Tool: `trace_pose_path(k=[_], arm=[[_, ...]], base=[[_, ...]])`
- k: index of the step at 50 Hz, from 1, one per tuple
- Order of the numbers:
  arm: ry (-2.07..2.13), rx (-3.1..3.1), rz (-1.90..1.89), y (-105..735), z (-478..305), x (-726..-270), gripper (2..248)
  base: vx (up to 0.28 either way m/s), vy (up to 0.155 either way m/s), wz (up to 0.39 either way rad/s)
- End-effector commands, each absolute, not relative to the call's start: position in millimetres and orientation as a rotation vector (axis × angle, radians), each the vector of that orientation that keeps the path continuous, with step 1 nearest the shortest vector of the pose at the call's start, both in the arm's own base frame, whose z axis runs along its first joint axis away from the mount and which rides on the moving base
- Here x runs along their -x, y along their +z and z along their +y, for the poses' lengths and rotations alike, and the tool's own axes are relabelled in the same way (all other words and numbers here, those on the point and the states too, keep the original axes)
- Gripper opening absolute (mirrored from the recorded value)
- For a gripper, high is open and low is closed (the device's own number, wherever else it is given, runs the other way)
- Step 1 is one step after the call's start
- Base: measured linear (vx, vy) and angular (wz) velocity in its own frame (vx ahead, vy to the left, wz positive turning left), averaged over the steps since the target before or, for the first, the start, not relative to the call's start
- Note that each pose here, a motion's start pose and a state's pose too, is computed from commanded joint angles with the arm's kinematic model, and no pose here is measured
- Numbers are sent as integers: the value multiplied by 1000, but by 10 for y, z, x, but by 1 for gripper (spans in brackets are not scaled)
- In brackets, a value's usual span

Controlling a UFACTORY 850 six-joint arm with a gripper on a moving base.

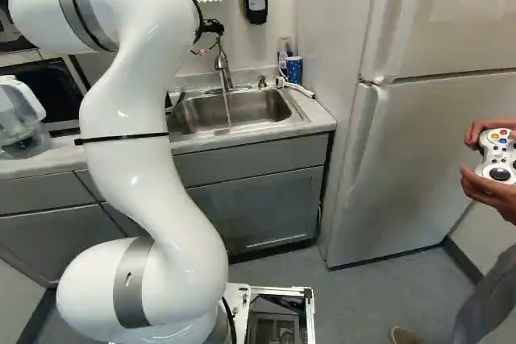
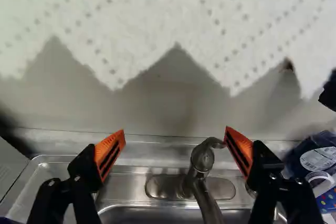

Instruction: Rinse the cup and place it in the tray

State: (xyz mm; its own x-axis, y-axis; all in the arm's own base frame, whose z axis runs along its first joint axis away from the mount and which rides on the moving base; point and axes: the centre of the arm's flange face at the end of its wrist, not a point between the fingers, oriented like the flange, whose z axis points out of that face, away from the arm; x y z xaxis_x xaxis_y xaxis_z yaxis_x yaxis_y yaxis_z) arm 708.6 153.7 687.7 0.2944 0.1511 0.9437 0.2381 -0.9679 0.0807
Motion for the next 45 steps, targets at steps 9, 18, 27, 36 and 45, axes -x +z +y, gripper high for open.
trace_pose_path(k=[9, 18, 27, 36, 45], arm=[[-1785, 2466, -372, 6877, 1537, -7086, 247], [-1784, 2467, -372, 6878, 1537, -7077, 247], [-1782, 2467, -373, 6880, 1538, -7064, 247], [-1780, 2466, -376, 6882, 1556, -7046, 247], [-1778, 2466, -380, 6885, 1571, -7025, 247]], base=[[0, 0, 0], [0, 0, 0], [0, 0, 0], [0, 0, 0], [0, 0, 0]])
